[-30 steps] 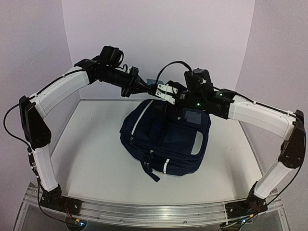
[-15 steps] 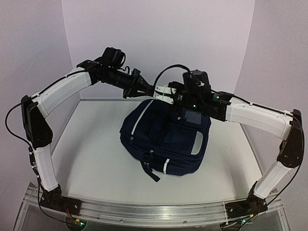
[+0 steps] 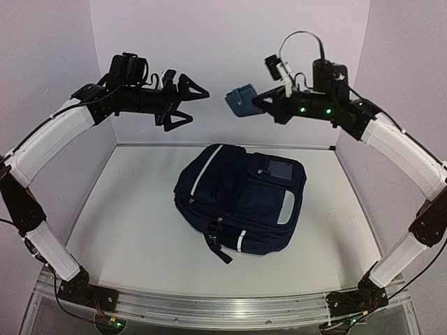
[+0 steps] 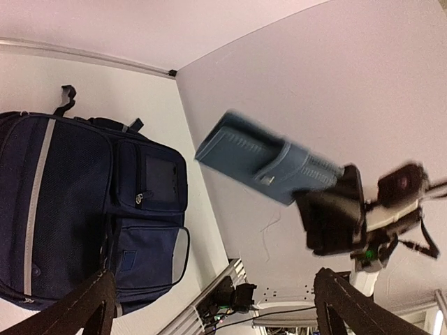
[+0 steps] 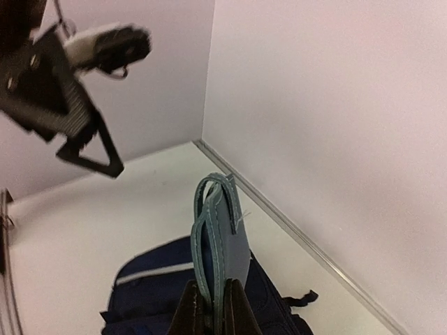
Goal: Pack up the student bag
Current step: Adjust the personal item.
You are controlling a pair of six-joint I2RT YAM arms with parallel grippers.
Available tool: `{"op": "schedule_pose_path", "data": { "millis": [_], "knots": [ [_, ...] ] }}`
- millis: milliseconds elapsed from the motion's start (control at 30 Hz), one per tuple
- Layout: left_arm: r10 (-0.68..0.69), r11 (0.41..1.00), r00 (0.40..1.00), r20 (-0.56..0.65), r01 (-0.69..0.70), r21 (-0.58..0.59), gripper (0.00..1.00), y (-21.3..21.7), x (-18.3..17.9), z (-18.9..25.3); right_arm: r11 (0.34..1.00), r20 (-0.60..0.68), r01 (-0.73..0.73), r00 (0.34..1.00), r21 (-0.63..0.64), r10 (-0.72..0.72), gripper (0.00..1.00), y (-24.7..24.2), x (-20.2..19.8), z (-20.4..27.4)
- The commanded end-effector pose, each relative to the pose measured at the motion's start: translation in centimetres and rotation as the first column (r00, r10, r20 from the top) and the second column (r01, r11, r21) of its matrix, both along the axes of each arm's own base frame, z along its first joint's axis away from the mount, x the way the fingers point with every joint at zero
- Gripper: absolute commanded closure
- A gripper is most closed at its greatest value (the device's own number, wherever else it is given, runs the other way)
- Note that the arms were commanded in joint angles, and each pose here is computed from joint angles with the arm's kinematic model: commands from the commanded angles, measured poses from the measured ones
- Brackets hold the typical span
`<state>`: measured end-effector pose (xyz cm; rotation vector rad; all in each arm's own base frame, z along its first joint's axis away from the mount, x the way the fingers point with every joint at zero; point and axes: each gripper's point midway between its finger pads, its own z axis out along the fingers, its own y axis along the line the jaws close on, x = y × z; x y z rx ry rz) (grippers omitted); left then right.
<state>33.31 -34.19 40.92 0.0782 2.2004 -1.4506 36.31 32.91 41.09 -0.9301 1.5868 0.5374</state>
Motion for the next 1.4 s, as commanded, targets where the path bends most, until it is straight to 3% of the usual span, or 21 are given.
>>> {"op": "schedule_pose_path", "data": {
  "millis": [0, 233, 467, 800, 1000, 1133, 1367],
  "knots": [
    [-0.025, 0.997, 0.987, 0.161, 0.036, -0.066, 0.00, -0.4, -0.1, 1.8, 0.923, -0.348, -0.003, 0.926, 0.386, 0.148, 1.00, -1.4, -0.5, 5.4],
    [-0.116, 0.985, 0.953, 0.281, 0.147, -0.094, 0.06, -2.1, -0.4, 3.1, 0.829, -0.575, 0.020, 0.730, 0.559, 0.370, 1.00, -2.2, 0.8, 5.6],
    [-0.191, 0.955, 0.919, 0.345, 0.255, -0.151, 0.25, -4.5, -0.6, 3.6, 0.749, -0.636, 0.059, 0.573, 0.660, 0.516, 1.00, -0.9, 1.6, 5.8],
    [-0.186, 0.947, 0.913, 0.363, 0.265, -0.179, 0.44, -5.7, 0.2, 3.6, 0.719, -0.652, 0.096, 0.518, 0.688, 0.554, 1.00, -0.6, 1.5, 4.4],
    [-0.171, 0.931, 0.902, 0.397, 0.280, -0.235, 0.50, -5.8, 0.2, 4.8, 0.715, -0.650, 0.086, 0.501, 0.694, 0.572, 1.00, -0.2, 0.7, 4.2],
    [-0.159, 0.916, 0.896, 0.415, 0.290, -0.275, 0.61, -5.7, -0.1, 5.7, 0.715, -0.660, 0.097, 0.487, 0.692, 0.572, 1.00, -0.2, 0.4, 3.6],
    [-0.149, 0.900, 0.894, 0.422, 0.299, -0.316, 0.68, -5.8, 0.0, 6.4, 0.713, -0.671, 0.108, 0.459, 0.693, 0.582, 1.00, -0.1, 0.0, 3.1]
  ]
}}
